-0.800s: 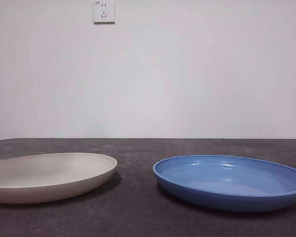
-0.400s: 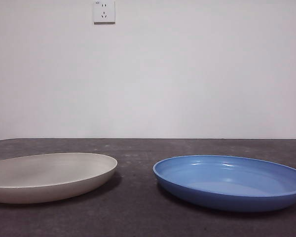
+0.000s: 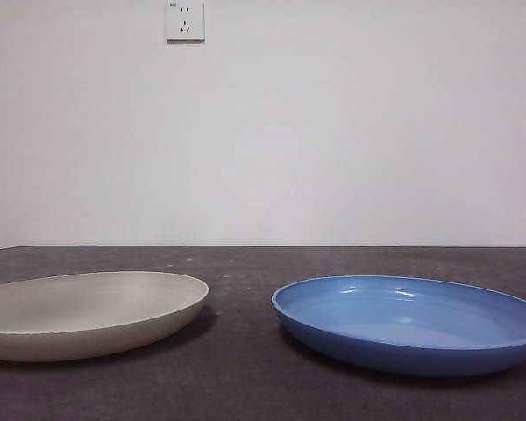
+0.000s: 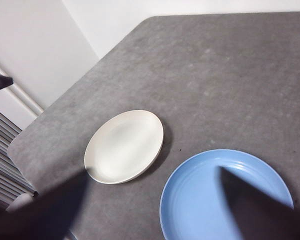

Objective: Pick up the white plate, put it on the blue plate, put it on desk

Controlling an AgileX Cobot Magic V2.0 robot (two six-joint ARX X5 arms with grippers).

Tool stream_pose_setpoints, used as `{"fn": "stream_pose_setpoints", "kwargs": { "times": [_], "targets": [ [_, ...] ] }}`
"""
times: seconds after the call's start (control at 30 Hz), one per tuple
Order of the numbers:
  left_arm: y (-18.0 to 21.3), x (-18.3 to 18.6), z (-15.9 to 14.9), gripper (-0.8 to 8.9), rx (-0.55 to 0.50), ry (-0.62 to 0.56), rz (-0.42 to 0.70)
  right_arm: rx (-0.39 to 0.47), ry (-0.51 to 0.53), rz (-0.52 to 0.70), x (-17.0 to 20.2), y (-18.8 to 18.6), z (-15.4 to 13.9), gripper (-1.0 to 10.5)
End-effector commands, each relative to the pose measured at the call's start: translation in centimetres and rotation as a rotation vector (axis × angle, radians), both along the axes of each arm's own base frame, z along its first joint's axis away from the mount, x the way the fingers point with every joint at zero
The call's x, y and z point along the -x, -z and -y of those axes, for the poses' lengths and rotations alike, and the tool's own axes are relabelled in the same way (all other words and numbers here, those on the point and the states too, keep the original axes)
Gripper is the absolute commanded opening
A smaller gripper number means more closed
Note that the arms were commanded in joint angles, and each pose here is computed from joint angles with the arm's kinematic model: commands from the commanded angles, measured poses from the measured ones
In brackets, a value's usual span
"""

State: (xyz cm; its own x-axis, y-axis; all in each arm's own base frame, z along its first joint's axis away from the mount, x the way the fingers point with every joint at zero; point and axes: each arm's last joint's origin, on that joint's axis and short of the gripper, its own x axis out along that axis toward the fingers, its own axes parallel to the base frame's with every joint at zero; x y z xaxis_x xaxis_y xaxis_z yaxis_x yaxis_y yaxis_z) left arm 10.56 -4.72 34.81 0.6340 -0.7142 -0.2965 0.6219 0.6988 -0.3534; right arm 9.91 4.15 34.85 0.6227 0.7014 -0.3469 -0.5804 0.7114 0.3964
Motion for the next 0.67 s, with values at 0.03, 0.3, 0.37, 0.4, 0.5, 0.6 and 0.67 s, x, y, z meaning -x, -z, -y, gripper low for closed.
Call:
{"fn": "stream_pose_setpoints", "kwargs": {
  "times": [0.03,0.3,0.37,0.4,0.5,0.6,0.67],
  "targets": [
    [-0.7,0.1,0.0,6.58,-0.002,0.011,0.030,0.003,-0.008,0.023,0.0,-0.5,0.0,6.4],
    [-0.2,0.0,-0.1,6.55,0.019,-0.020,-0.076,0.003,-0.009,0.005,0.1,-0.4,0.0,6.4],
    [0.0,-0.4,-0.2,6.55,0.007,-0.043,-0.139,0.008,-0.009,-0.014,0.2,-0.2,0.0,6.4],
    [0.1,-0.7,-0.3,6.55,-0.006,-0.056,-0.174,0.012,-0.008,-0.026,0.3,-0.2,0.0,6.4],
    [0.6,-2.2,-0.5,6.55,-0.044,-0.090,-0.303,0.019,-0.009,-0.056,0.5,0.0,0.1,6.4],
    [1.5,-4.3,-0.7,6.55,-0.094,-0.113,-0.423,0.021,-0.012,-0.068,0.6,0.0,0.1,6.4],
    [2.2,-5.8,-1.0,6.55,-0.111,-0.137,-0.493,0.021,-0.014,-0.075,0.6,0.1,0.1,6.4]
  ]
}}
